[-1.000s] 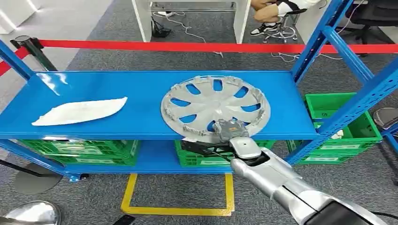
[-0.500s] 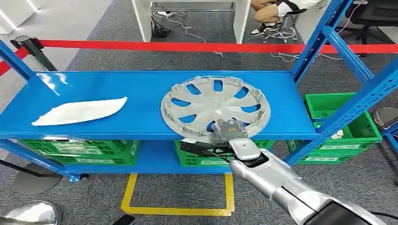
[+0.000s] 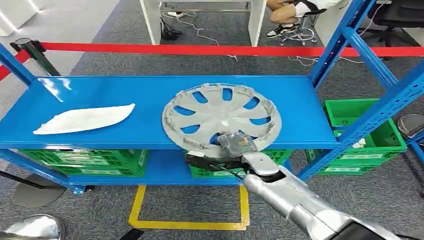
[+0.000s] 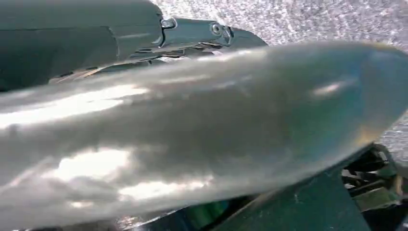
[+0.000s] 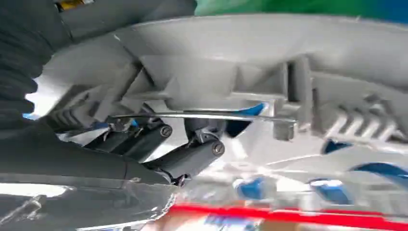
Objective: Take the parts from the cabinet and place them on the table.
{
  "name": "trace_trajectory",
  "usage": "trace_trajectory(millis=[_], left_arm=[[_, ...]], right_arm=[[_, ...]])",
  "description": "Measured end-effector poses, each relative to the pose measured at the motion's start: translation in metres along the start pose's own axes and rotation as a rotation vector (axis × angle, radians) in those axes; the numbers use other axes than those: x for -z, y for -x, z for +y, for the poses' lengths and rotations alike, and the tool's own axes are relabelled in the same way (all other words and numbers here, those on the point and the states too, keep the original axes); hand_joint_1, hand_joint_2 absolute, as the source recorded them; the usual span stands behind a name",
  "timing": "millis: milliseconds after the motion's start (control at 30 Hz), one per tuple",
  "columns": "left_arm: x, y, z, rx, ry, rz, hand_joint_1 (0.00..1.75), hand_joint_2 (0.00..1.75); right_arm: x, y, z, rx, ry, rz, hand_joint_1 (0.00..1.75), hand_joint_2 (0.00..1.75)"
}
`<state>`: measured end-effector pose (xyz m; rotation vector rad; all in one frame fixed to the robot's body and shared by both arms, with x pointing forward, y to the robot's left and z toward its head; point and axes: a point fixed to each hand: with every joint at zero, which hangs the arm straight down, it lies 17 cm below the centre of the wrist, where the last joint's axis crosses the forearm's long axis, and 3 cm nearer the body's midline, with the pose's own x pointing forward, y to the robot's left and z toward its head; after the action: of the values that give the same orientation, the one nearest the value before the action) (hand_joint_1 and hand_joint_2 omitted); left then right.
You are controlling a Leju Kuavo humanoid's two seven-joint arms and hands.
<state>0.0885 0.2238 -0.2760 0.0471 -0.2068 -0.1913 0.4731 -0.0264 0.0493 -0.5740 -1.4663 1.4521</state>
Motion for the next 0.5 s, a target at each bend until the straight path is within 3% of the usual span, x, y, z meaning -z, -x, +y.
trace_trajectory(millis=[233,367,500], left_arm=[[0.001,-0.013,0.016,0.009,-0.097,-0.080,0.00,0.00],[0.000,-0.018,0.013,0.011,-0.103,-0.097,0.00,0.00],[0.000,-0.020,0.011,0.016,-0.100,-0.105,0.00,0.00]], right_arm=[[-0.022,-0.050,-0.069,0.630,0.204,-0.206,1.75,1.75],[-0.043,-0.045,-0.104,0.817,0.335,-0.249,1.75,1.75],[-0.056,-0.038,-0.118,0.885,0.401,-0.256,1.75,1.75]])
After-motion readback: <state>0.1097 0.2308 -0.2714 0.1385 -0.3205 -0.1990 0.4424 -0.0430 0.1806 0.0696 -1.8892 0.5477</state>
